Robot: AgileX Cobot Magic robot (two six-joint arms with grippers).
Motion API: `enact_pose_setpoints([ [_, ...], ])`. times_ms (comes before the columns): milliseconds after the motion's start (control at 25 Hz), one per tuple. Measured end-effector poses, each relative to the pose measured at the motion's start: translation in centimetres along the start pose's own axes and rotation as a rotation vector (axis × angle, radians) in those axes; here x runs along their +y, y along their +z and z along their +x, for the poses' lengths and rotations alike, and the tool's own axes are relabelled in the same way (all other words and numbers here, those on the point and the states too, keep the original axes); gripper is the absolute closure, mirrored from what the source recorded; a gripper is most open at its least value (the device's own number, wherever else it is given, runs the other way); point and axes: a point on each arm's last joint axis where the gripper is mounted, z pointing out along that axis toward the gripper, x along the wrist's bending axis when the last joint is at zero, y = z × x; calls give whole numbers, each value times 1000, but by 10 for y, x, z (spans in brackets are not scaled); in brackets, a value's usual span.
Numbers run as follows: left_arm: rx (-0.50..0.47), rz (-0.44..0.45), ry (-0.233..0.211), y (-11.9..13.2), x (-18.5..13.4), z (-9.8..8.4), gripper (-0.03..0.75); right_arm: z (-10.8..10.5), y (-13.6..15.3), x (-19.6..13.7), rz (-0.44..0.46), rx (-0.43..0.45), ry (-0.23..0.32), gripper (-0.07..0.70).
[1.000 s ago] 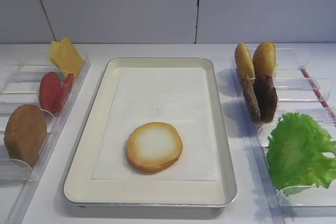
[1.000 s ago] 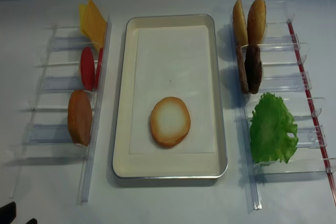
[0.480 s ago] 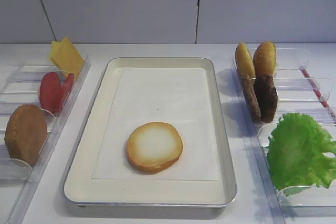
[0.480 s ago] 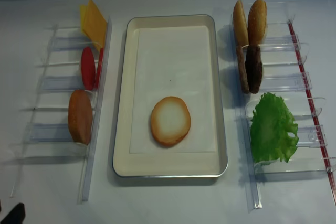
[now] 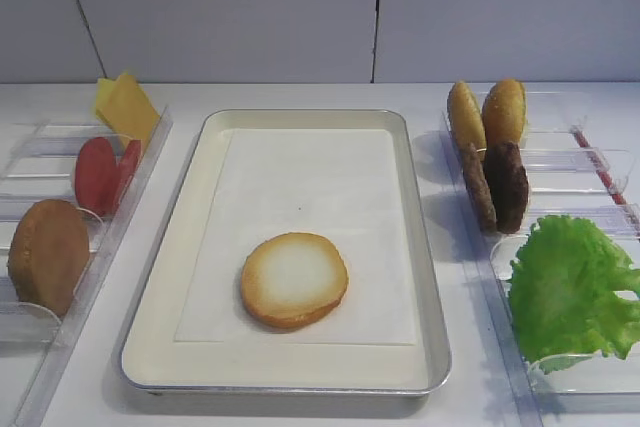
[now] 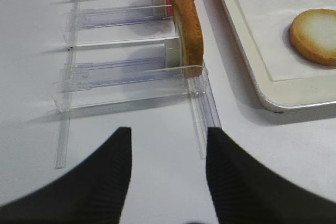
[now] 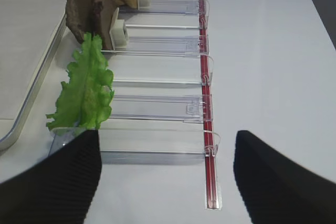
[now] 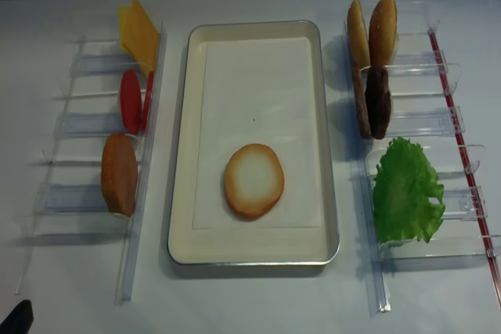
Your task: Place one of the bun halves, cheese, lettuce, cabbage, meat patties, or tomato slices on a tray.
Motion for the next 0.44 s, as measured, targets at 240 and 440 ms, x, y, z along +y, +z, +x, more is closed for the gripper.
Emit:
enact_pose_setpoints([
  [240, 0, 0, 0, 0, 0, 0, 411, 0, 0, 0, 0, 0, 0, 87],
  [440, 0, 0, 0, 0, 0, 0, 411, 0, 0, 0, 0, 0, 0, 87],
])
